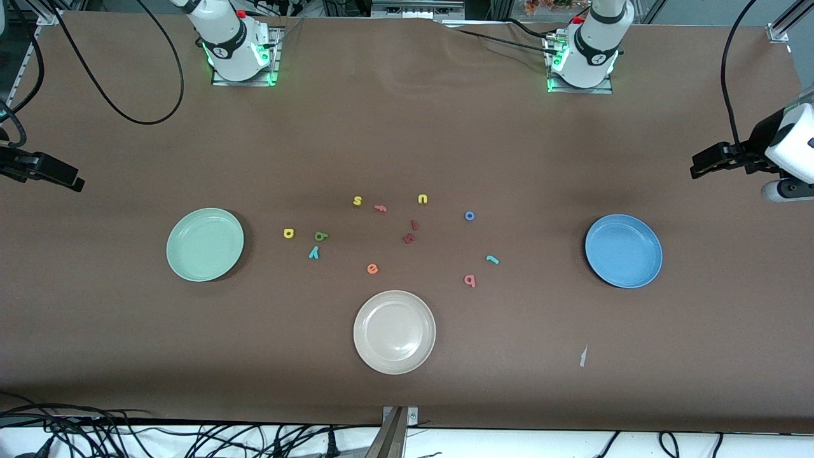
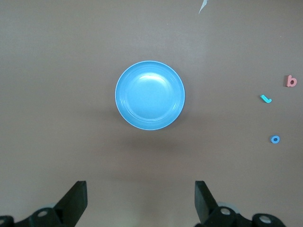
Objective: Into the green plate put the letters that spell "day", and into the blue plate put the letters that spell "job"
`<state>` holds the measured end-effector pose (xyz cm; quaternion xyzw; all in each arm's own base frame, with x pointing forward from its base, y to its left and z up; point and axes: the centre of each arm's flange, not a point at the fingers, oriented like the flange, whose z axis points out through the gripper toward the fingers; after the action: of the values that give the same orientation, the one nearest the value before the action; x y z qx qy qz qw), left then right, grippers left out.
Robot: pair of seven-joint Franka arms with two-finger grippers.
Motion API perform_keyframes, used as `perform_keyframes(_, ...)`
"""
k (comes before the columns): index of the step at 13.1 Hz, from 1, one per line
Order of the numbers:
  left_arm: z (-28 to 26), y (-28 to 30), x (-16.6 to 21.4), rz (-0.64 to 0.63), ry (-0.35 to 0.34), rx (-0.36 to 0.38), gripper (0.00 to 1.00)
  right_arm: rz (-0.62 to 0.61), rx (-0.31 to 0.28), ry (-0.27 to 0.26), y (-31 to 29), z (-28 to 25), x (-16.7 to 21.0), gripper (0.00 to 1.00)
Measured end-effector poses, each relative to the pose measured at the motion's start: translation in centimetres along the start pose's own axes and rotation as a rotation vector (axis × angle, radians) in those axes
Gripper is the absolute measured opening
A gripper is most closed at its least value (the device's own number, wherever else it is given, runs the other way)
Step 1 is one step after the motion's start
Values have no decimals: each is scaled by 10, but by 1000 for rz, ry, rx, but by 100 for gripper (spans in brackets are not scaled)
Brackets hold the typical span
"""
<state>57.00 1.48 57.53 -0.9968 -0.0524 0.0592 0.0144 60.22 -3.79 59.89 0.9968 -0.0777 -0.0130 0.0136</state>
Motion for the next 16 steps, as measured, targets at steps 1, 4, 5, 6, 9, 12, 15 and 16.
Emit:
perform_keyframes(1, 0, 0, 0, 0, -1, 0, 100, 0, 0, 0, -1, 0, 0, 100)
perform_keyframes(4, 1, 0, 0, 1, -2, 0, 100, 8, 0, -3, -2, 1, 0, 100)
perform_keyframes(5, 1, 0, 0, 1, -2, 0, 100, 12, 0, -4, -2, 1, -1, 100)
perform_keyframes(6, 1, 0, 0, 1, -2, 0, 100, 13, 0, -4, -2, 1, -1, 100)
perform_keyframes(9, 1, 0, 0, 1, -2, 0, 100, 15, 5, -4, -3, 2, 0, 100)
perform_keyframes(12, 2, 0, 1, 1, 1, 0, 100, 21, 24, -19, -4, 8, 0, 100)
perform_keyframes(15, 4, 1, 1, 1, 2, 0, 100, 33, 33, -21, -5, 8, -1, 100)
perform_keyframes(16, 4, 1, 1, 1, 2, 0, 100, 33, 34, -22, -5, 9, -1, 100)
